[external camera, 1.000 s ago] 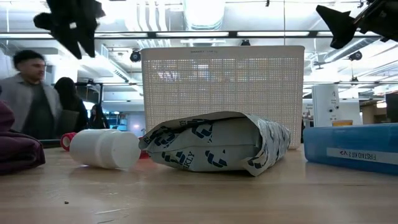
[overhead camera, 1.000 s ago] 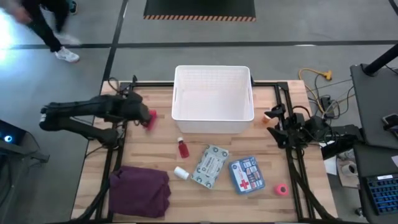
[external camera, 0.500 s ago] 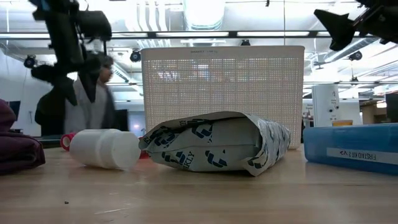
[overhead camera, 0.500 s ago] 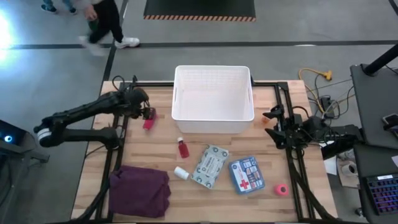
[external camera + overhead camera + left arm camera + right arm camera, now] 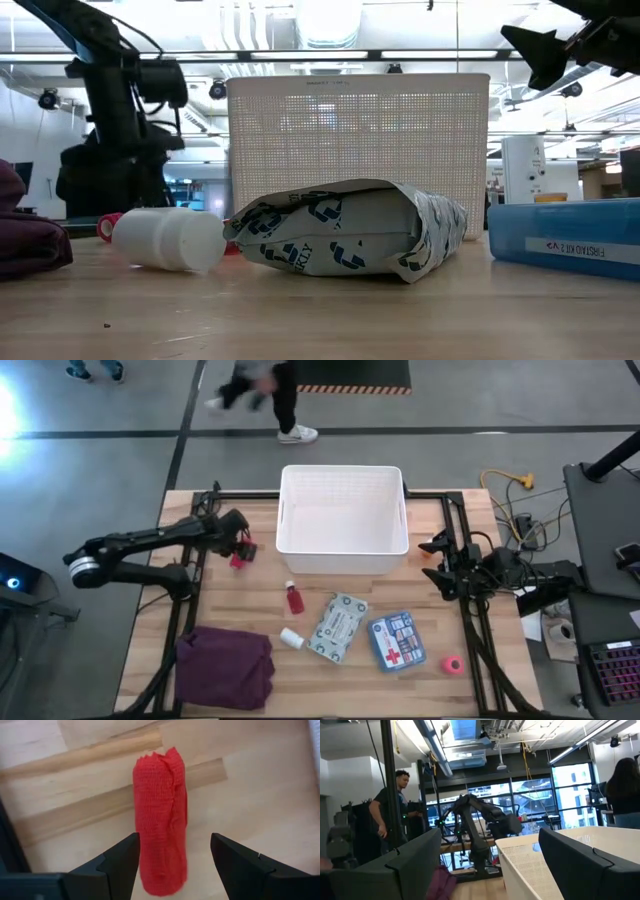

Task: Pick & place medical supplies in basket/bin
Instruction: Put the red bandage into the white bin

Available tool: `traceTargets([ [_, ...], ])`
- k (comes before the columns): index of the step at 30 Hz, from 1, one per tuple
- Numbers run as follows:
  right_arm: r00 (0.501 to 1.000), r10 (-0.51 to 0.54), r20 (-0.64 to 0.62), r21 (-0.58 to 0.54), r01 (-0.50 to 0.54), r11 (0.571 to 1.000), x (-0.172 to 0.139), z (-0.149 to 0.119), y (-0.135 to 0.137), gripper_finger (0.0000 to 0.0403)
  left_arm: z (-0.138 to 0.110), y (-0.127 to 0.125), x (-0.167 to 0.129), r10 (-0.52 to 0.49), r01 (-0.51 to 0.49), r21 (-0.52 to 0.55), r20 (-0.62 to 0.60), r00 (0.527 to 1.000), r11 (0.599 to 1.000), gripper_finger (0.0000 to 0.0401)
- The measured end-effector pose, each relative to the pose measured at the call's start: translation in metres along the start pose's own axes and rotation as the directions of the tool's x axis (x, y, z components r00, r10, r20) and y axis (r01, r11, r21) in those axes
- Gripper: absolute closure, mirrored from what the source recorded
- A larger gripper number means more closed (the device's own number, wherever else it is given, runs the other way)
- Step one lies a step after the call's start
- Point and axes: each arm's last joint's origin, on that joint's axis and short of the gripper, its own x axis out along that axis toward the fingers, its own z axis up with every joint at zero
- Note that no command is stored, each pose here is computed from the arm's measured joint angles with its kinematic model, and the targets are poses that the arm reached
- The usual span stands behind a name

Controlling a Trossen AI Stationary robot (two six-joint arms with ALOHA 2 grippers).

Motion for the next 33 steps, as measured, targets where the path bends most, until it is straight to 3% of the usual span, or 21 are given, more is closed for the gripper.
traceTargets([
  [6, 1.0, 0.0, 0.0, 0.001, 0.0, 1.0, 0.0, 0.0, 0.0, 0.0076, 0.001, -0.001, 0.017, 0.097, -0.092, 0.084, -0.051, 0.994, 0.992, 0.0166],
  [12, 1.0, 0.0, 0.0, 0.001, 0.0, 1.0, 0.0, 0.0, 0.0, 0.0076, 0.009, -0.008, 0.022, 0.113, -0.105, 0.104, -0.075, 0.991, 0.989, 0.0134],
  [18, 1.0, 0.0, 0.0, 0.001, 0.0, 1.0, 0.0, 0.0, 0.0, 0.0076, 0.017, -0.014, 0.019, 0.098, -0.093, 0.101, -0.054, 0.994, 0.991, 0.0131],
  [26, 1.0, -0.001, -0.001, 0.01, 0.001, 1.0, 0.0, 0.0, 0.0, 0.0076, 0.008, -0.008, 0.034, 0.164, -0.15, 0.121, -0.107, 0.981, 0.981, 0.0132],
  [29, 1.0, -0.001, -0.003, 0.022, 0.001, 1.0, 0.0, 0.0, 0.0, 0.0076, 0.009, -0.009, 0.036, 0.166, -0.152, 0.125, -0.112, 0.98, 0.98, 0.0143],
  [33, 1.0, -0.001, -0.003, 0.026, 0.001, 1.0, 0.0, 0.0, 0.0, 0.0076, 0.011, -0.011, 0.036, 0.151, -0.136, 0.155, -0.094, 0.984, 0.979, 0.0191],
])
